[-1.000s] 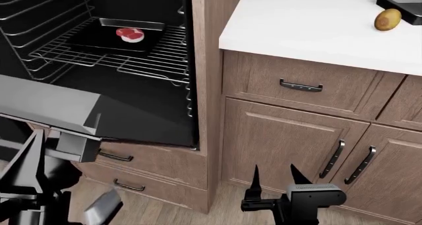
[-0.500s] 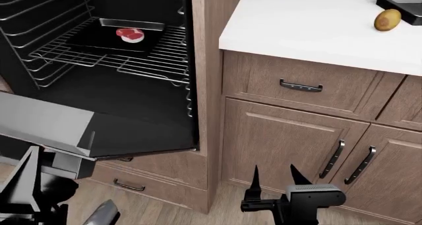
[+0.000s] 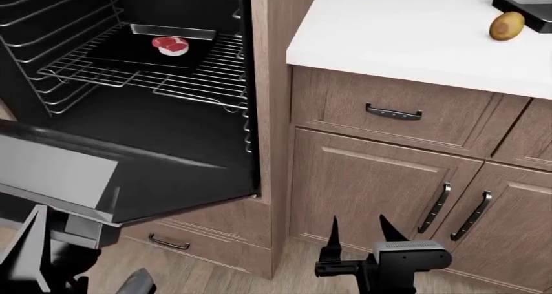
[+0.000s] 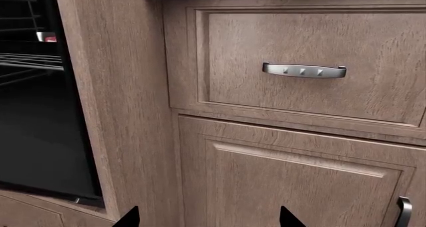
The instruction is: Open the oven door
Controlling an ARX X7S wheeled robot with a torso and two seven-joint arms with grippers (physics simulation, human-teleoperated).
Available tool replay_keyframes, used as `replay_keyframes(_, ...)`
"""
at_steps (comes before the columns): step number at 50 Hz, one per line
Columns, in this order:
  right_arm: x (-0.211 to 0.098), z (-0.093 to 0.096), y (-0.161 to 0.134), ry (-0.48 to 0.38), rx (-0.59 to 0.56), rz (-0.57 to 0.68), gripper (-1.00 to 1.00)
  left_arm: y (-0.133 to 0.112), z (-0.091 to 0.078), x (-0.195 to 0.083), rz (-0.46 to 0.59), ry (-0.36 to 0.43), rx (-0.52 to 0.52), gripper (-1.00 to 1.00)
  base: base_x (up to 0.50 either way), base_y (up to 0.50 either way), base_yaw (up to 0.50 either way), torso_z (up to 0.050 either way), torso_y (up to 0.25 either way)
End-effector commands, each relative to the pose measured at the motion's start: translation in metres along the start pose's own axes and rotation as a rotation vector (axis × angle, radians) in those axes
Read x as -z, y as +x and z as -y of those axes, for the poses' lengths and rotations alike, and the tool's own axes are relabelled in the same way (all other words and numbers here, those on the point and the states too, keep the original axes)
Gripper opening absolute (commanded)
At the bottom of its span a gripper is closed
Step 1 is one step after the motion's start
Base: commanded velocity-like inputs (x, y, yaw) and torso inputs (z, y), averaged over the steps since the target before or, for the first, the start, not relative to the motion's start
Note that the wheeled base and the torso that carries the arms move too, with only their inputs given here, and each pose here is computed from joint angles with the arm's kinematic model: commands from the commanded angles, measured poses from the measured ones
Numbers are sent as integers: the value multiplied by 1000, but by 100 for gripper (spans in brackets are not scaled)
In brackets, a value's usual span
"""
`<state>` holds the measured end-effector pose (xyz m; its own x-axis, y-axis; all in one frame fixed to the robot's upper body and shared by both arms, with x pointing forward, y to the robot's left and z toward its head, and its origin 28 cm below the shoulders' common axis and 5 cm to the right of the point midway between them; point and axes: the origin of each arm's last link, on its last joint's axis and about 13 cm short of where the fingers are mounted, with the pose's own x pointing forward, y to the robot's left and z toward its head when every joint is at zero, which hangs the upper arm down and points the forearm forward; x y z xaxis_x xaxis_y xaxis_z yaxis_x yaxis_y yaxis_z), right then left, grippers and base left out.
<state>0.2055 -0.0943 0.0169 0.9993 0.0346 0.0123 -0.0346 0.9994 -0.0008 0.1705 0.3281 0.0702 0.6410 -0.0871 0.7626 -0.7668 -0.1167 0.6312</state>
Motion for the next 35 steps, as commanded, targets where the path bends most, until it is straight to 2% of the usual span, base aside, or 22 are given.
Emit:
replay_keyframes(1,-1,0,0,0,0,2,100,-23,11,7,-115,-74,230,-100,0,0,0,0,-10)
replay_keyframes(35,1,-1,-1,-6,-5,2,100,-50,15,9,-126,-57,233,-100,4,3,0,-2,-4)
